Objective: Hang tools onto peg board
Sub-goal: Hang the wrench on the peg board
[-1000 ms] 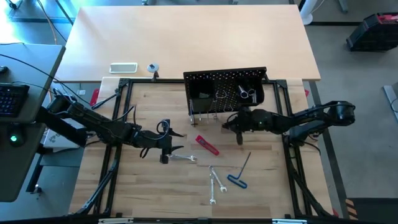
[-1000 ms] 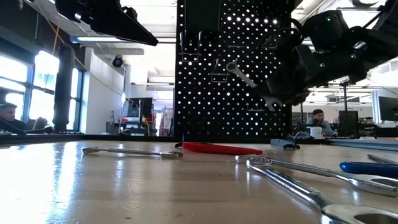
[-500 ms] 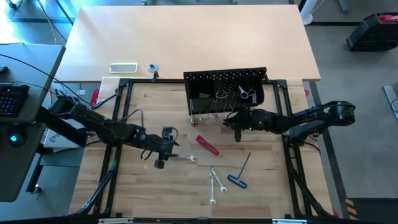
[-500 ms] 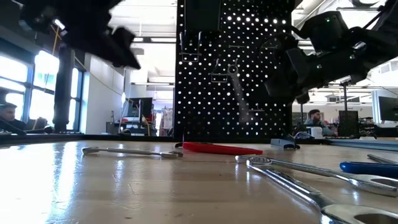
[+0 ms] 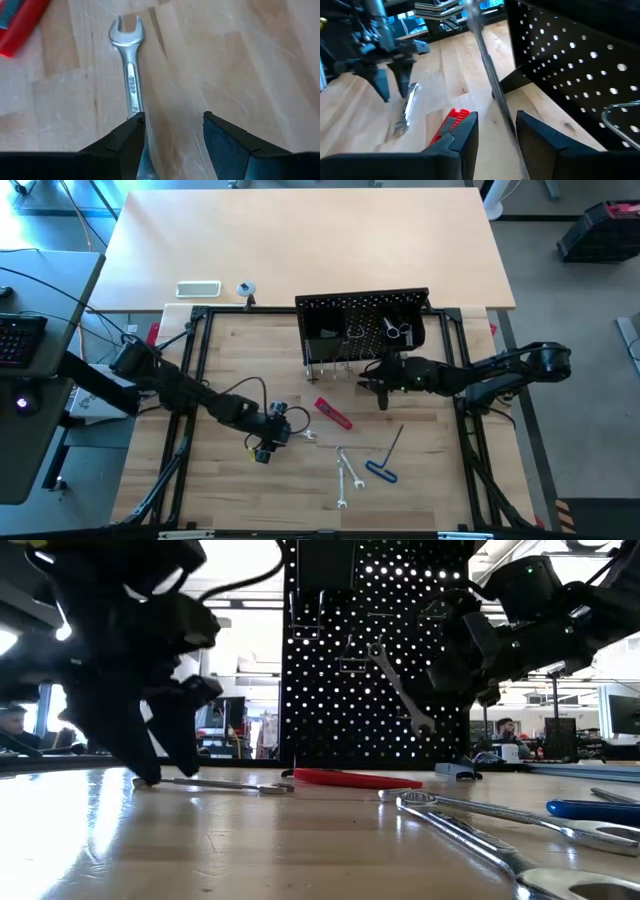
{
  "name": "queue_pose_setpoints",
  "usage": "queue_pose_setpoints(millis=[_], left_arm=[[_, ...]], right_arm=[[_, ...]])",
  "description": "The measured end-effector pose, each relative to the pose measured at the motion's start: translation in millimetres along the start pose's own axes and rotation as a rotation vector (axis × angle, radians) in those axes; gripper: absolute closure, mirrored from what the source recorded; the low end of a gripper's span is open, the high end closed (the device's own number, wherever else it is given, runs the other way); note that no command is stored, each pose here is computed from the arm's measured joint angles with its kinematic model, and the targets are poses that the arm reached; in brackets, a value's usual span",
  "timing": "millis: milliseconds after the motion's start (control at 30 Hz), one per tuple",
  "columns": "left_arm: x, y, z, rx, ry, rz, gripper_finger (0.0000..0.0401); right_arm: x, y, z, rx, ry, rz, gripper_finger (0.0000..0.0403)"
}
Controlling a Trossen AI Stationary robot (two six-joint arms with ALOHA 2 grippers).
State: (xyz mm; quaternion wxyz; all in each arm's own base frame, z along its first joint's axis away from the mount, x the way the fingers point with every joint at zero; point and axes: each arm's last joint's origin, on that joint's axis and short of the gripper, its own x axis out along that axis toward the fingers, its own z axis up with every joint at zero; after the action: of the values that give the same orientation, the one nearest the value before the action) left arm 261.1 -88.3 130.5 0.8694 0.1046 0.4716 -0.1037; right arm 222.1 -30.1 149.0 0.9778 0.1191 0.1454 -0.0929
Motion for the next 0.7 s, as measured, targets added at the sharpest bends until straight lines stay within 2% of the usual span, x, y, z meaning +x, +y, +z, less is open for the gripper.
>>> queue_pose_setpoints(millis=[233, 567, 700], left_arm=[[6.1, 2.9, -1.6, -0.024, 0.017, 0.073, 0.0213], [-8.5, 3.9, 5.9, -0.028, -0.058, 0.069, 0.0213], [-7.8, 8.3, 2.3, -0.034, -0.019, 0.075, 0.0213]], right_arm=[[-0.5, 10.6, -2.4, -0.001, 0.010, 0.048, 0.0276], [-3.3, 34.0, -7.1, 0.006, 0.022, 0.151, 0.0276], [-5.6, 45.3, -8.2, 0.003, 0.008, 0.185, 0.0276]])
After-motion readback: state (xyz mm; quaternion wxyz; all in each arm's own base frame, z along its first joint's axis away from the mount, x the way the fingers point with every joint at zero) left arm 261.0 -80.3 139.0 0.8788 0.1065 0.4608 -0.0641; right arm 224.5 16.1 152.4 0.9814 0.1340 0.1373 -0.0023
